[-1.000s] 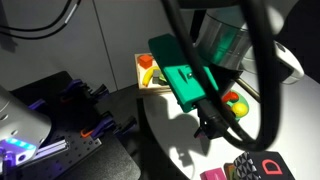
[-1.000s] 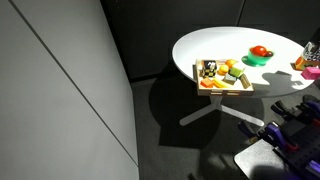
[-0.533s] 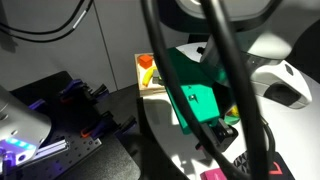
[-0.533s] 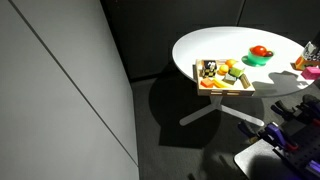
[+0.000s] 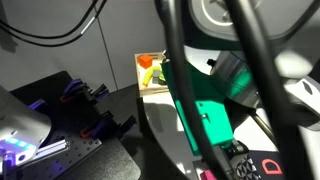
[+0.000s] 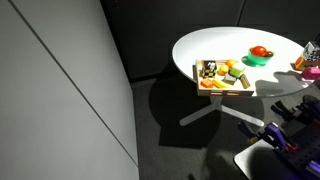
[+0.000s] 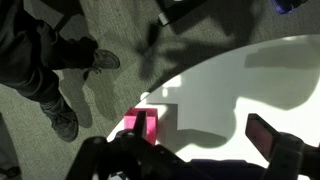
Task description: Put the pink block in the box
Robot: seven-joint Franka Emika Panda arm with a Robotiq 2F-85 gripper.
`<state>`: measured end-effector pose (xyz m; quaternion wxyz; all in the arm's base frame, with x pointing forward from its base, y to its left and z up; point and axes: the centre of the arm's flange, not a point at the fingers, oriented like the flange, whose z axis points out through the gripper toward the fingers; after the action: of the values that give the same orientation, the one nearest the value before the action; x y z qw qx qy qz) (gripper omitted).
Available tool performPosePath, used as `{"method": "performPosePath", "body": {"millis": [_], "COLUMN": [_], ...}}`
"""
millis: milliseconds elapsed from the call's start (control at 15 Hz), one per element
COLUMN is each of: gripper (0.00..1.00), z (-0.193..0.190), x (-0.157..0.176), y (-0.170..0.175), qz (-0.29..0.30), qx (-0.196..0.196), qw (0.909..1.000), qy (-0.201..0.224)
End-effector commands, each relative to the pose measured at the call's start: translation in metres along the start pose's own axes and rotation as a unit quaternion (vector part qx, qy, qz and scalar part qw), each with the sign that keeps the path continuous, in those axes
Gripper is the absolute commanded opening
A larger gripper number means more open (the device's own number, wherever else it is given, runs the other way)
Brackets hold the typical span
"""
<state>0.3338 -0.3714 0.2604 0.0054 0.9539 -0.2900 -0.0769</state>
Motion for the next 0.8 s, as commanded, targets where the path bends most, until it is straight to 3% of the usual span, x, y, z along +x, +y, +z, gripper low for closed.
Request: {"method": "performPosePath", "body": {"millis": [0, 733], "gripper": [1.00, 1.00], "z": [0.001, 0.012], "x": [0.000, 0.008], "y": [0.000, 0.007], "qz": [0.000, 0.013], "qx": [0.000, -0.007], "qw": [1.0000, 0.9999], "qy": [-0.001, 0.000]}}
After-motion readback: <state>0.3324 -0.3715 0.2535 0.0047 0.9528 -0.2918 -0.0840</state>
